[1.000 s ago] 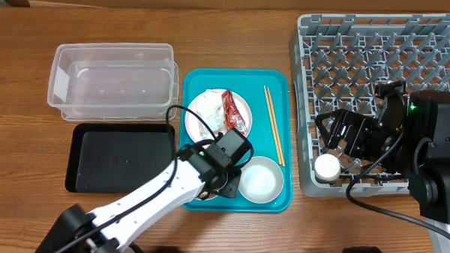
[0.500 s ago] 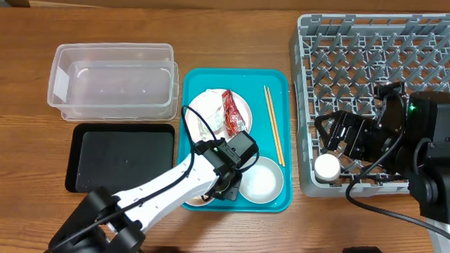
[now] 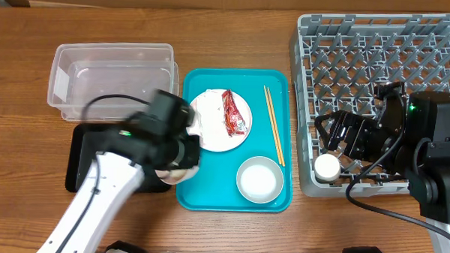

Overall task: Sort waste into correct bins and load items into the dishwasher
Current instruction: 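Grasp the pink-rimmed rice bowl with the left gripper and lift it, then tip the rice bowl over the black tray to dump the rice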

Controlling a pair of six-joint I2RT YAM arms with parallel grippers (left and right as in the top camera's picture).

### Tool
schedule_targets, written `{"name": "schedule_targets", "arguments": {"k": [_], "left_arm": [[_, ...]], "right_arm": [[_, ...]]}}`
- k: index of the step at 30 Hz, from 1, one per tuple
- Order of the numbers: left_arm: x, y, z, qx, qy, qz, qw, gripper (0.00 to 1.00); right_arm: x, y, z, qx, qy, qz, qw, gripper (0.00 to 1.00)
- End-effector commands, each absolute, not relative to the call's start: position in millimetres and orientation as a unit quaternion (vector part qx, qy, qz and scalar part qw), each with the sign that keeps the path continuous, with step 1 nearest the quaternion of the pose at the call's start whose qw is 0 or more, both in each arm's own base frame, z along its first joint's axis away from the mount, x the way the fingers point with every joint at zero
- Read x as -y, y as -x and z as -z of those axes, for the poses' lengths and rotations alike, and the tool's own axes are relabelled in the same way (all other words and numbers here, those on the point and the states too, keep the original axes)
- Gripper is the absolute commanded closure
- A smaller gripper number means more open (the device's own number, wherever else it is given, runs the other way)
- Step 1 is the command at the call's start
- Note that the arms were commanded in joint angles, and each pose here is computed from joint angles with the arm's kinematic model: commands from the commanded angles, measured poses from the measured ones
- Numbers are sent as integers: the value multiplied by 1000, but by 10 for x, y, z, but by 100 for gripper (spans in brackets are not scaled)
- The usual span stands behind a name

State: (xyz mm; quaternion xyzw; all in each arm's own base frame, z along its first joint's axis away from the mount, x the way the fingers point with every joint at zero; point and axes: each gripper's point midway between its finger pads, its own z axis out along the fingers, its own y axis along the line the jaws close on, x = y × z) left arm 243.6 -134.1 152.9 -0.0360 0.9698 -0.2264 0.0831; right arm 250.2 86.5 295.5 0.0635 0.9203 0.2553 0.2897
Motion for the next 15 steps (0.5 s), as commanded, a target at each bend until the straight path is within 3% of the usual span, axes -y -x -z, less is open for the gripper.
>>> {"name": "schedule_targets", "arguments": {"k": [1,8,15], "left_arm": [[1342,-2476,-1745,-926,3,370,81,96],[873,-2677,-1738,-830,52,543,115,96],[537,-2808,-1708,-760,97,623,157,96]], "right_arm": [[-870,-2498,-3009,-917,-58,-258,298,2],[-870,-2498,-3009,-917,-58,-258,298,2],[-870,-2498,-3009,-917,-58,-258,298,2]]}}
